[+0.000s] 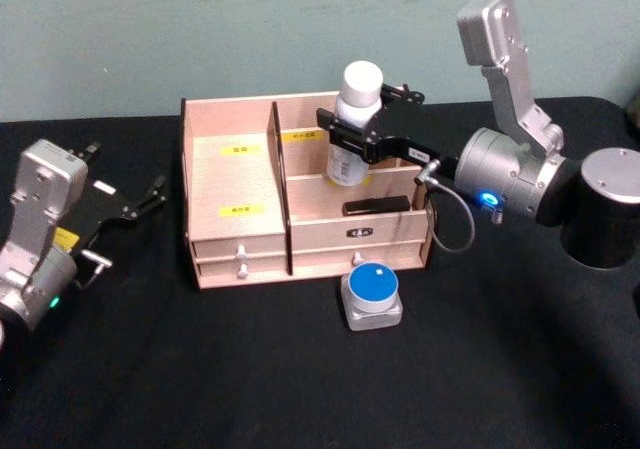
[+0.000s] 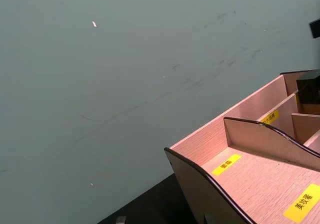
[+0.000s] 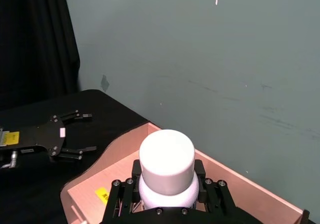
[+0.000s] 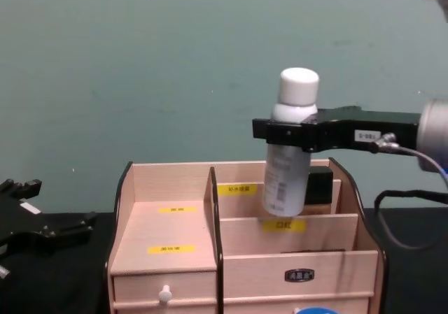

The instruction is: Pick up the facial cleanser and watermelon frost from the table and place them into the tiered storage box.

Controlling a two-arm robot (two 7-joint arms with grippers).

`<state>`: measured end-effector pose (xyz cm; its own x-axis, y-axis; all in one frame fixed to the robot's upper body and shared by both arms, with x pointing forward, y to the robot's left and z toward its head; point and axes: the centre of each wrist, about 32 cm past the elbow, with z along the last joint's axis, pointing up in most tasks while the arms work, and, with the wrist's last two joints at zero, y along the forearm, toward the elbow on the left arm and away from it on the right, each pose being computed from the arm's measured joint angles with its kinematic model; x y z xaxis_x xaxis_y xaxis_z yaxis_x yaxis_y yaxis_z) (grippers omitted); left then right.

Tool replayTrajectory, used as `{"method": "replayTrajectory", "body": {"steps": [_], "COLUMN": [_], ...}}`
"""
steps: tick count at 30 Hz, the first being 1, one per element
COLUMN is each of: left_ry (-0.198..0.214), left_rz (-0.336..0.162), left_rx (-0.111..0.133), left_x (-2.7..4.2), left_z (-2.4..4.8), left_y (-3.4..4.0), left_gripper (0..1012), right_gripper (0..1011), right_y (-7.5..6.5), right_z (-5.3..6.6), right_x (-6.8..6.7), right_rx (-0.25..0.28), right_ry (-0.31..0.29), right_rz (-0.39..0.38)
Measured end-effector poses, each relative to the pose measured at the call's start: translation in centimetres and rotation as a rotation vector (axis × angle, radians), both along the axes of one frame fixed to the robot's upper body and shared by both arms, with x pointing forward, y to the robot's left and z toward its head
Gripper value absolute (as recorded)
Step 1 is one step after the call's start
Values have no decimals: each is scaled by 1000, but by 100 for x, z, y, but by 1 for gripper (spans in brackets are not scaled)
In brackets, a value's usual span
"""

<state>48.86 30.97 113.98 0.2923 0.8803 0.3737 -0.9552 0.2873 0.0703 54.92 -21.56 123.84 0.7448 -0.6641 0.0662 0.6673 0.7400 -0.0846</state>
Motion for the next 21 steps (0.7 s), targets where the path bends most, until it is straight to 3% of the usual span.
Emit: {"method": "replayTrajectory", "body": {"steps": [21], "left_ry": [0], "left_rz": [0], "left_rx": [0], "left_x": [0], "left_z": [0], "left_y": [0], "left_gripper": [1009], "right_gripper": [607], "right_y": [232], "right_z": [-83], "right_x": [310], "right_rx": [-9], "right_ry": [-19], "right_rz": [2]}}
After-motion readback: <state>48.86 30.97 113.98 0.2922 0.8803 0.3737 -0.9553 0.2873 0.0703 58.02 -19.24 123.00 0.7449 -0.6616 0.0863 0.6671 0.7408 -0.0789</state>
